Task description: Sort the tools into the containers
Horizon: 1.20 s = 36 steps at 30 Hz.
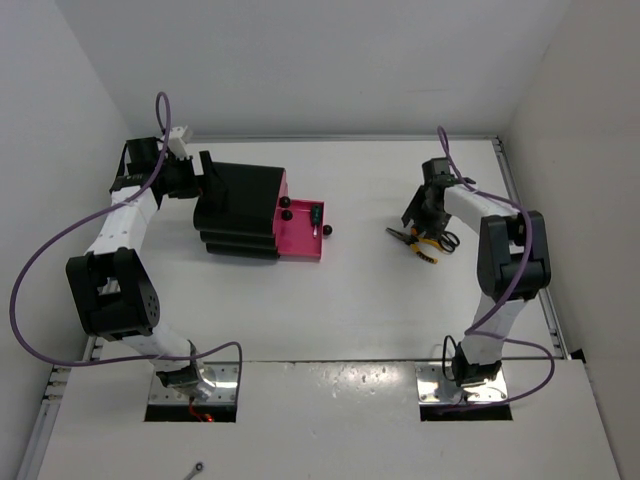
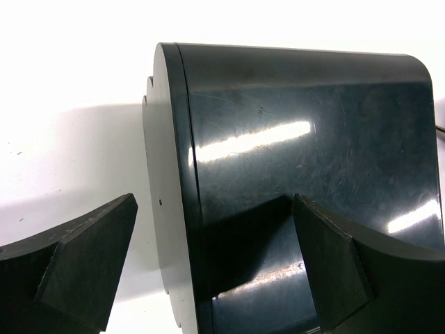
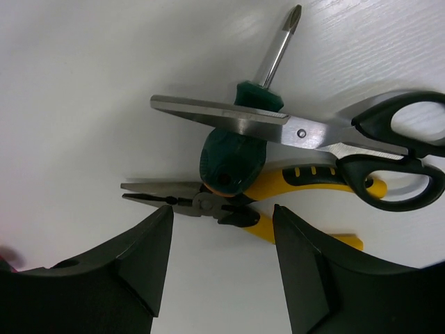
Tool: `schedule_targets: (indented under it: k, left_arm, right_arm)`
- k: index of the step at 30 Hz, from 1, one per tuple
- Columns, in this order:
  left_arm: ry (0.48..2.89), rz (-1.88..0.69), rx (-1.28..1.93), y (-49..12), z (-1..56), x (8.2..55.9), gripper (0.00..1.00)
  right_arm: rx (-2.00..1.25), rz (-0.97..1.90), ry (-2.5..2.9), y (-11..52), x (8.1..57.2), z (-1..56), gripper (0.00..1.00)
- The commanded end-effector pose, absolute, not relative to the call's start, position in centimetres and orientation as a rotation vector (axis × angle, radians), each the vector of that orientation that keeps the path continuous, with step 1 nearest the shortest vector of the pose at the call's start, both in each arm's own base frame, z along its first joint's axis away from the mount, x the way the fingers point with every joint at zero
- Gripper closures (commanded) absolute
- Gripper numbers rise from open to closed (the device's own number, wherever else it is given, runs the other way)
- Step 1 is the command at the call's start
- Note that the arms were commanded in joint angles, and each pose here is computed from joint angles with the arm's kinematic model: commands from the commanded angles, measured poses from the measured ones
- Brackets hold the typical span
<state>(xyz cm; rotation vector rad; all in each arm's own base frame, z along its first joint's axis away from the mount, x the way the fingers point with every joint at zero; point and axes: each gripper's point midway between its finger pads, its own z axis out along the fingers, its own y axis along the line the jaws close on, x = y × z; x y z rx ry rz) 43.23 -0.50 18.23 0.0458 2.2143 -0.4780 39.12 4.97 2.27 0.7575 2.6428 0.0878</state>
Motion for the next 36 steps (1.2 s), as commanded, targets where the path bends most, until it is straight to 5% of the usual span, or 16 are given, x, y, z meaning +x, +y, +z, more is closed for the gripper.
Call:
schedule_targets:
  k: [1,13,20,27,36]
  left_arm:
    - [2.323,-0.394,0.036,0.1,15.3,41.7,0.00]
    - [2.332,-0.397,0.034,0.1,14.9,41.7,0.00]
    - [2.349,-0.403,0.029,0.1,14.2,41.5,0.00]
    - [2.349,-0.403,0.029,0.1,14.2,41.5,0.00]
    - [2.348,-0.418,0.023,-0.1,14.2,41.5,0.00]
  right_arm:
    - [0.792,0.098,2.574,4.5,41.1,3.2,0.40]
    - [0.784,0.099,2.547,3.8,43.3,1.5,0.46]
    - [0.762,0.083,2.548,3.6,44.2,0.9,0.67]
    - [0.668,0.121,2.590,4.2,43.8,1.6,1.00]
    - [0.115,0.460,2.560,12.8,39.8,6.5,1.00]
